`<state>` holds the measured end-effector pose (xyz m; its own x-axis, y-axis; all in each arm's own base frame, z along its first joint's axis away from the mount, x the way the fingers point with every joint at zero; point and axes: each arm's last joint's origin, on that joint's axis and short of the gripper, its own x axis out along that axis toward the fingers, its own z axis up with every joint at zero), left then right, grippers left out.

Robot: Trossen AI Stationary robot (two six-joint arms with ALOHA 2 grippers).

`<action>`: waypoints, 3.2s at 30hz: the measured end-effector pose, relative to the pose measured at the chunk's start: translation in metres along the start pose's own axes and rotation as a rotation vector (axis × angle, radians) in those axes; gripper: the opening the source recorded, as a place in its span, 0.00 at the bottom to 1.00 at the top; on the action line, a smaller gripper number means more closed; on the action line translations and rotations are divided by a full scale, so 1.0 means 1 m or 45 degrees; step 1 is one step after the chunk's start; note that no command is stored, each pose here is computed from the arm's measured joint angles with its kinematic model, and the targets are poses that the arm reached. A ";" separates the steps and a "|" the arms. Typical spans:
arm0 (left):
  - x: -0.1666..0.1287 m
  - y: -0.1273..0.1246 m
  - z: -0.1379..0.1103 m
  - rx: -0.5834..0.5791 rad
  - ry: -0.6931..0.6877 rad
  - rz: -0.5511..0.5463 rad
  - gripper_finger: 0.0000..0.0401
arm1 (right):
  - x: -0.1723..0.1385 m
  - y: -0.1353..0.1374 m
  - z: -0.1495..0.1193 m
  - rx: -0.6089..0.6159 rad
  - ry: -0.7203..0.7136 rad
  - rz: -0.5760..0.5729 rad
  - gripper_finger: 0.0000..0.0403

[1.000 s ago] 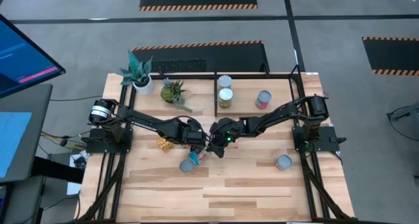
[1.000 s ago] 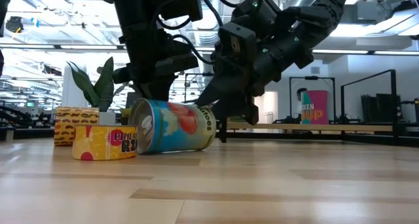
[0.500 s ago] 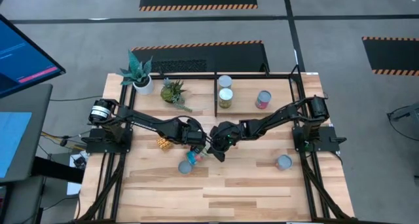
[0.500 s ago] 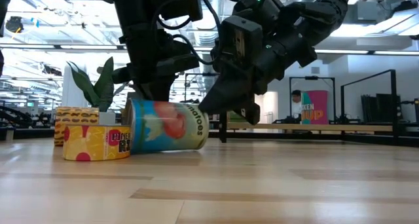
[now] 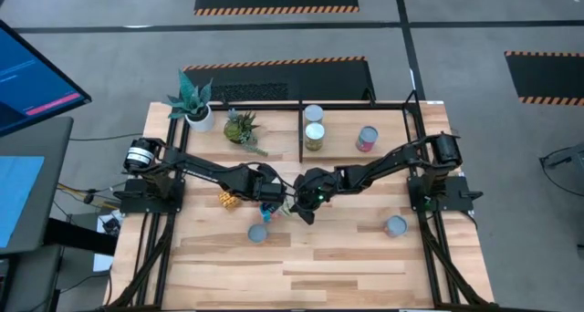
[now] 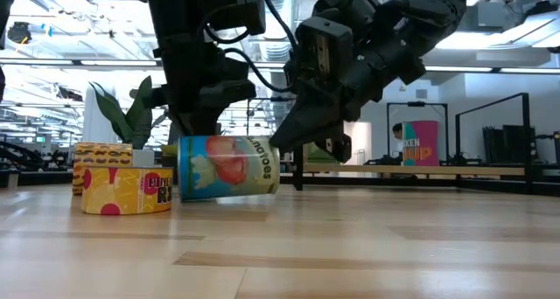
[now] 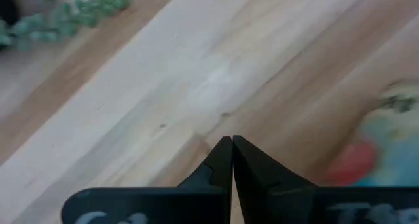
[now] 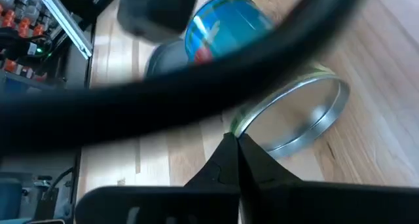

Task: Pick and place cans onto a shelf
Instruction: Put the canned tomatoes on the shelf

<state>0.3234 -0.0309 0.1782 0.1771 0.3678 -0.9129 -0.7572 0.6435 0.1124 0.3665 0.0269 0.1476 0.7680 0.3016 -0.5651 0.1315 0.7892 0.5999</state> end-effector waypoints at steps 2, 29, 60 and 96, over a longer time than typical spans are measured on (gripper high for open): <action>-0.002 0.003 -0.001 -0.002 0.000 0.034 0.00 | -0.006 0.002 0.000 0.006 0.036 -0.027 0.01; -0.029 0.015 0.007 0.012 -0.184 0.048 0.00 | -0.215 0.064 0.033 -0.016 0.320 -0.725 0.00; -0.029 0.013 0.010 0.002 -0.241 0.042 0.00 | -0.167 -0.032 0.123 -0.249 1.004 -1.041 0.00; -0.029 0.012 0.011 0.024 -0.262 0.044 0.00 | -0.167 -0.035 0.126 -0.304 0.975 -1.159 0.14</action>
<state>0.3157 -0.0264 0.2106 0.2777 0.5179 -0.8091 -0.7532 0.6402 0.1512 0.3126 -0.1180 0.2922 -0.1254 -0.2403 -0.9626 0.2489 0.9316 -0.2650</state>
